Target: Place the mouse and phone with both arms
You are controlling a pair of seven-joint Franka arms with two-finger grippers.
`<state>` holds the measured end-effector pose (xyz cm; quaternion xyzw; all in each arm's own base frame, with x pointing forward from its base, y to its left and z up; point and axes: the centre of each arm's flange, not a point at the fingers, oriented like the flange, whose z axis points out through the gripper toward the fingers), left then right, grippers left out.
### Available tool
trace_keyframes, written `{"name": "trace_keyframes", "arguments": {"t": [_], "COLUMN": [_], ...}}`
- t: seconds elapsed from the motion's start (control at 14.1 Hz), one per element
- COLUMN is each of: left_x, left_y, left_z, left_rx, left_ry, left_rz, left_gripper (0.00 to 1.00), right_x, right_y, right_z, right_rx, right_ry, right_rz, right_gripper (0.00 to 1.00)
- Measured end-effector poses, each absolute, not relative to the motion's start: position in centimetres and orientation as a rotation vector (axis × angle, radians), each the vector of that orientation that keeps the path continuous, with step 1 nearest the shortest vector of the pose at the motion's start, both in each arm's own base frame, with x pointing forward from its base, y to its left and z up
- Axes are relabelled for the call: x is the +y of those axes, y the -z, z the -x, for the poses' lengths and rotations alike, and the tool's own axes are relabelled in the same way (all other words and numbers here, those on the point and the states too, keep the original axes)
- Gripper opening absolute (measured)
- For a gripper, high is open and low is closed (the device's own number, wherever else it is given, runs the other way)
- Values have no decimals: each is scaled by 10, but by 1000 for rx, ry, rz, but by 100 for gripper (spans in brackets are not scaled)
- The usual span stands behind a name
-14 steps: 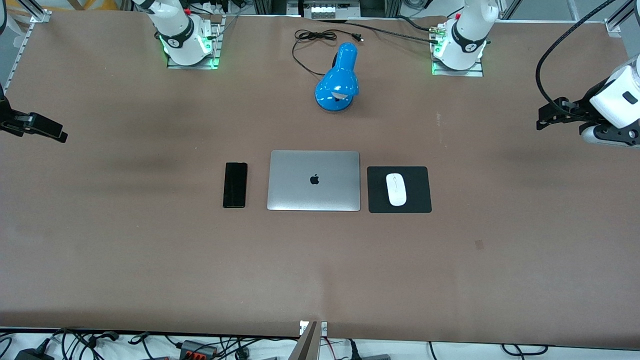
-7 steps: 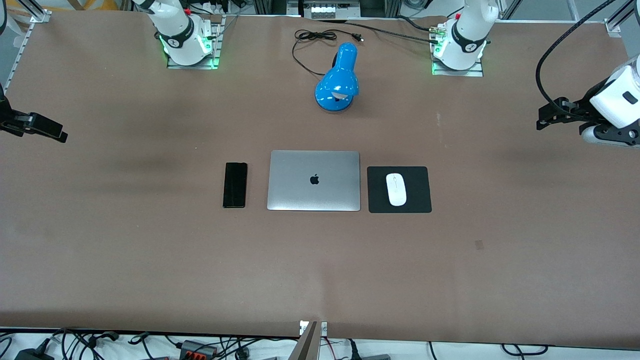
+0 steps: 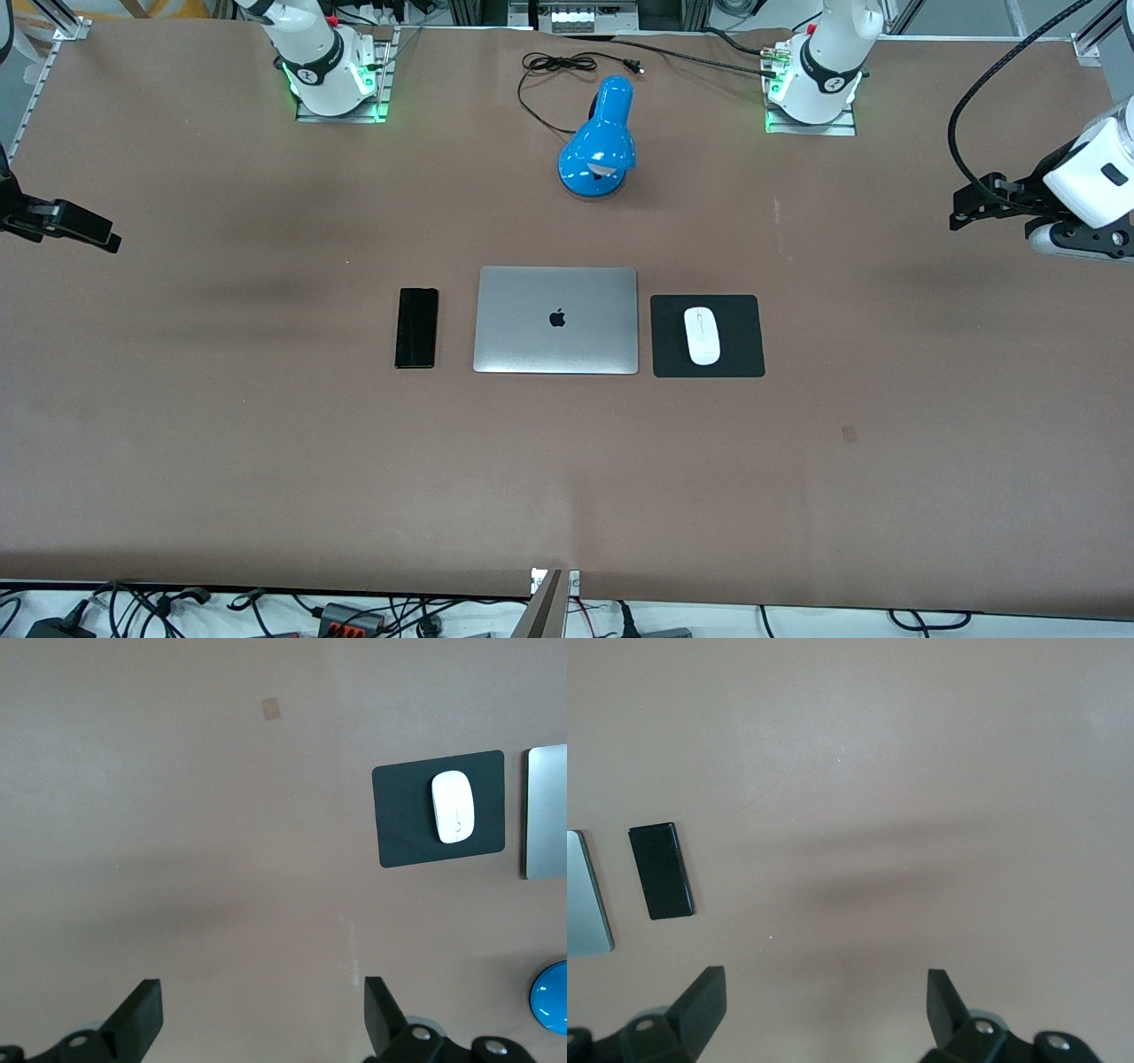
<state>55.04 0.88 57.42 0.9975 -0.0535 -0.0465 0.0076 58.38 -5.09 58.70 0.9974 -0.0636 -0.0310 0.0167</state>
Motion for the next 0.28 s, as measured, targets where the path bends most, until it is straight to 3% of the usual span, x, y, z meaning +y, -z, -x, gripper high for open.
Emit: {"name": "trace_keyframes", "arguments": {"t": [0.28], "left_x": [9], "left_y": [-573], "left_z": [-550], "left_rx": [-167], "left_ry": [148], "left_rz": [-3118], "left_gripper": [100], "right_x": [-51], "right_y": [-587], "right_z": [-584], "right_rx": [-198], "right_ry": [96], "right_rz": [-3100], "right_gripper": [100]}}
